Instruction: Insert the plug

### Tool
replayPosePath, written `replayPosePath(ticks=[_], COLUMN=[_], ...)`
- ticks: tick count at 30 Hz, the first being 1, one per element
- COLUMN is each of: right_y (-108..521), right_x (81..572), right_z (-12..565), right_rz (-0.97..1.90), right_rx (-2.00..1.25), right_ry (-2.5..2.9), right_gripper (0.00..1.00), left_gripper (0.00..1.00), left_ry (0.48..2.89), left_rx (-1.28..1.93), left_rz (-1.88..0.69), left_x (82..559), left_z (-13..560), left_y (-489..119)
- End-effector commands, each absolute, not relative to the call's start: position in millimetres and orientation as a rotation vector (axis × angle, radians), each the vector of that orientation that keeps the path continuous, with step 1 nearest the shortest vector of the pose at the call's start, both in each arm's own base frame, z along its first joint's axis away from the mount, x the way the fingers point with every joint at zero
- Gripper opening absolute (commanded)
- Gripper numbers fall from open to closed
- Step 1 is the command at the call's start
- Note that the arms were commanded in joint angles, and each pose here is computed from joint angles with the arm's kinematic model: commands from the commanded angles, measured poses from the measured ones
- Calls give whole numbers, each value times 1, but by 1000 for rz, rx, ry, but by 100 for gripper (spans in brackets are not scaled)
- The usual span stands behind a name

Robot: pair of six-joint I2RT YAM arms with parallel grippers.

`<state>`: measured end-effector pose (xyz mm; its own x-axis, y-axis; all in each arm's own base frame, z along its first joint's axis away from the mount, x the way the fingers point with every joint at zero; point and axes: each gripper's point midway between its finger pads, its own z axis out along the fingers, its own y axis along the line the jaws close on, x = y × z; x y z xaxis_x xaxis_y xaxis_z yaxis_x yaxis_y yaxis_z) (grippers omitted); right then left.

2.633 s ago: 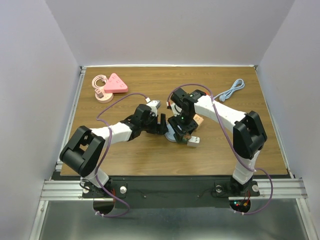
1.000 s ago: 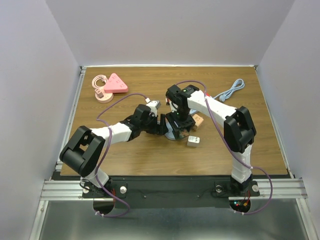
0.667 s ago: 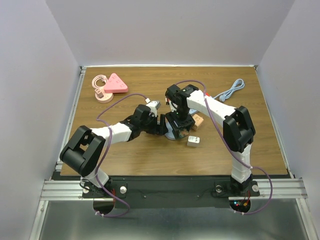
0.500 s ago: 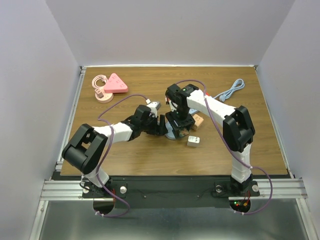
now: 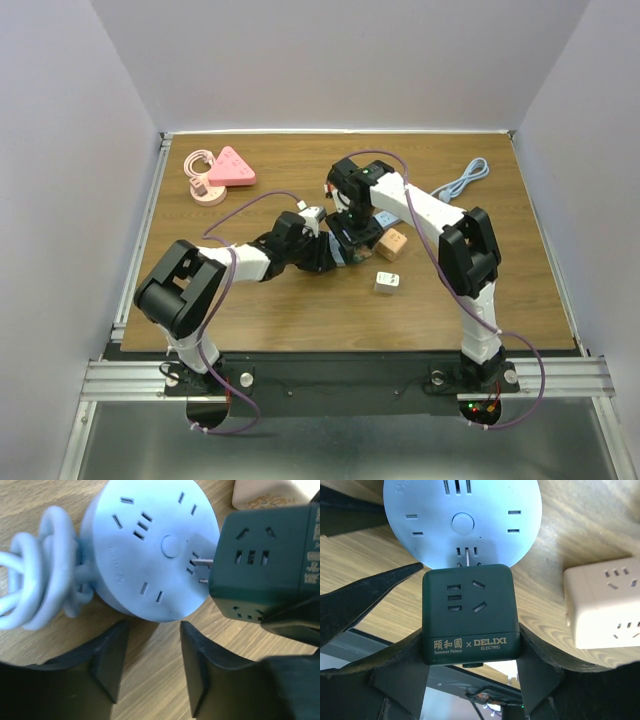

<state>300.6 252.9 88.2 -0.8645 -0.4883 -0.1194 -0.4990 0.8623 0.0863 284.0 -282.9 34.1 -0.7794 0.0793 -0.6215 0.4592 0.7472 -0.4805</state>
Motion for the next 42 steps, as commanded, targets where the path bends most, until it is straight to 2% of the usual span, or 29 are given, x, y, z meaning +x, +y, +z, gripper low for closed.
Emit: replayPosePath(ticks=[1, 5, 8, 14, 17, 29, 42], right_y=[260, 259, 261, 263, 265, 278, 276], right_x=[336, 345, 353, 360, 362, 375, 361], right_z=[86, 89, 94, 101, 102, 109, 105], right_rz=[160, 164, 194, 227, 243, 307, 355], right_rx=[-793, -799, -817, -932, -991, -1043, -1063], right_ry=[2830, 2809, 2786, 2733, 2720, 2664, 2689], right_gripper=[10, 12, 14, 16, 17, 18, 18], left_gripper=[53, 48, 48, 65, 70, 78, 81], left_ry=[2368, 2376, 2360, 2262, 2195, 2102, 2049], left_rx=[446, 460, 461, 463, 437, 119, 151], left_rz=[-870, -879, -871, -799, -767, -506, -481], left_x=[285, 287, 285, 291, 297, 353, 396], left_z=[29, 29, 34, 72, 96, 114, 115], left_y=[-290, -293, -290, -278, -270, -205, -222])
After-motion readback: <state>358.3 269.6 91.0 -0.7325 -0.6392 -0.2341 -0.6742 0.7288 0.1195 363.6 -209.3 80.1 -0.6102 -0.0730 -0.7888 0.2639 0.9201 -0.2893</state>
